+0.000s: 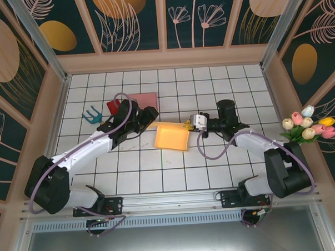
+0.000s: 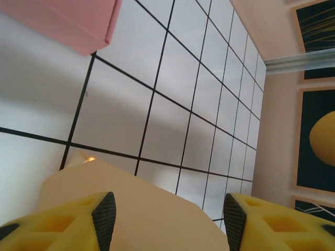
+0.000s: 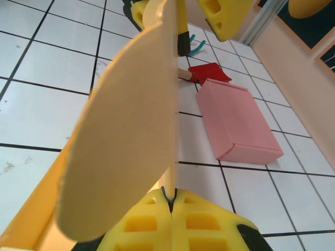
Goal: Fold the paper box
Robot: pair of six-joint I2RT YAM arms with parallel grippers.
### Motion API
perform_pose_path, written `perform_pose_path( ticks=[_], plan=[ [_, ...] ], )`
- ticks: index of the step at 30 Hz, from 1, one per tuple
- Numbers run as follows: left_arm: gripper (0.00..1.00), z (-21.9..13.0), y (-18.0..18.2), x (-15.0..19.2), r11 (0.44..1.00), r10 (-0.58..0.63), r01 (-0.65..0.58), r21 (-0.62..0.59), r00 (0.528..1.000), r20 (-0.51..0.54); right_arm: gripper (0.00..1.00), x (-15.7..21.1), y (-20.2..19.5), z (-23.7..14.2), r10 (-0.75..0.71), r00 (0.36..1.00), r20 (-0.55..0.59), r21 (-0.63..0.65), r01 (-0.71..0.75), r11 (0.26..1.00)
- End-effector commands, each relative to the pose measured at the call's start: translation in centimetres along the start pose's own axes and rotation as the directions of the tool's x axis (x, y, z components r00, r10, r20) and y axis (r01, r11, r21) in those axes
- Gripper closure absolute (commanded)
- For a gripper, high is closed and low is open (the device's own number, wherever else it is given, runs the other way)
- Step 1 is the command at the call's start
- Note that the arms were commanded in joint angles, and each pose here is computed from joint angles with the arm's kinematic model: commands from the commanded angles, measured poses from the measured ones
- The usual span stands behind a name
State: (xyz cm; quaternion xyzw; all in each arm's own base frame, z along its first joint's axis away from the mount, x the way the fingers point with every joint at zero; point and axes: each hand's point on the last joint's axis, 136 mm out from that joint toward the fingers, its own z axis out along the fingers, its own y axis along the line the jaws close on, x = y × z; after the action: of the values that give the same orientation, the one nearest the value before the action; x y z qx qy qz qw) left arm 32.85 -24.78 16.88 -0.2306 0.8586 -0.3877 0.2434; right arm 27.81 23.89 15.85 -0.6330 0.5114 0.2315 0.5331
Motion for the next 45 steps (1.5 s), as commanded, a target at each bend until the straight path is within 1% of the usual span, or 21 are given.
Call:
perform_pose_path(
  ticks=[1,2,5,9,13,16,21,25,28,31,33,34,35,36,38,41,43,45],
  plan=[
    [0.42,-0.2,0.6,0.4,0.998,-0.016,0.014,-0.069,1.0,-0.026,1.0,-1.1,-0.7,-0.3,-0.053,0.998,0.024,0.037,0.052,0.998],
    [0.42,-0.2,0.9,0.5,0.996,-0.025,0.022,-0.089,0.999,-0.032,1.0,-1.0,-0.7,-0.2,-0.052,0.998,0.021,0.037,0.051,0.998],
    [0.4,0.0,0.9,0.6,0.995,-0.034,0.03,-0.095,0.999,-0.038,1.0,-0.9,-0.7,-0.1,-0.048,0.999,0.018,0.036,0.047,0.998],
    [0.38,0.1,0.4,1.4,0.996,-0.063,0.059,-0.062,0.995,-0.078,1.0,-0.5,-0.8,0.0,-0.04,0.999,0.005,0.046,0.04,0.998],
    [0.36,0.0,0.1,1.6,0.996,-0.073,0.069,-0.048,0.995,-0.074,1.0,-0.3,-0.7,0.1,-0.04,0.999,0.001,0.046,0.04,0.998],
    [0.36,0.3,-0.3,2.4,0.995,-0.099,0.098,-0.014,0.99,-0.103,1.0,-0.1,-0.3,0.3,-0.042,0.999,-0.008,0.036,0.042,0.998],
    [0.36,0.9,-1.5,3.5,0.993,-0.111,0.115,0.023,0.984,-0.137,1.0,0.6,0.4,1.0,-0.045,0.998,-0.048,0.011,0.046,0.999],
    [0.36,1.1,-2.5,4.3,0.994,-0.099,0.106,0.038,0.983,-0.152,1.0,1.2,0.9,1.4,-0.045,0.996,-0.081,-0.008,0.044,0.999],
    [0.38,1.4,-2.2,4.7,0.996,-0.083,0.088,0.024,0.986,-0.144,1.0,1.8,1.3,1.6,-0.051,0.992,-0.119,-0.023,0.049,0.999],
    [0.45,1.8,-1.1,5.1,0.997,-0.077,0.079,0.004,0.988,-0.135,1.0,2.6,1.5,1.8,-0.054,0.984,-0.172,-0.039,0.048,0.998],
    [0.47,2.0,-0.3,5.5,0.997,-0.072,0.071,-0.012,0.989,-0.133,1.0,3.0,1.8,1.8,-0.05,0.979,-0.197,-0.052,0.04,0.998],
    [0.48,2.0,0.1,5.8,0.998,-0.064,0.061,-0.023,0.989,-0.131,0.99,3.1,1.8,1.7,-0.05,0.976,-0.213,-0.055,0.039,0.998],
    [0.48,2.0,0.5,6.1,0.998,-0.053,0.049,-0.036,0.991,-0.126,0.91,3.3,1.9,1.7,-0.049,0.972,-0.23,-0.057,0.037,0.998],
    [0.49,1.9,1.0,6.3,0.998,-0.045,0.04,-0.047,0.991,-0.122,0.86,3.3,1.9,1.6,-0.05,0.968,-0.244,-0.059,0.036,0.998],
    [0.49,1.7,2.0,6.7,0.997,-0.038,0.03,-0.068,0.993,-0.112,0.81,3.3,2.0,1.3,-0.054,0.962,-0.268,-0.06,0.039,0.997],
    [0.5,1.3,3.6,7.0,0.995,-0.04,0.031,-0.091,0.994,-0.099,0.78,3.1,2.1,0.9,-0.063,0.952,-0.301,-0.066,0.045,0.997],
    [0.52,0.8,4.4,6.9,0.995,-0.039,0.031,-0.099,0.996,-0.079,0.7,3.3,2.4,0.7,-0.073,0.938,-0.338,-0.077,0.05,0.996],
    [0.52,0.4,5.1,6.6,0.993,-0.036,0.03,-0.111,0.998,-0.055,0.63,3.5,2.8,0.4,-0.08,0.923,-0.378,-0.092,0.048,0.995]
  ],
)
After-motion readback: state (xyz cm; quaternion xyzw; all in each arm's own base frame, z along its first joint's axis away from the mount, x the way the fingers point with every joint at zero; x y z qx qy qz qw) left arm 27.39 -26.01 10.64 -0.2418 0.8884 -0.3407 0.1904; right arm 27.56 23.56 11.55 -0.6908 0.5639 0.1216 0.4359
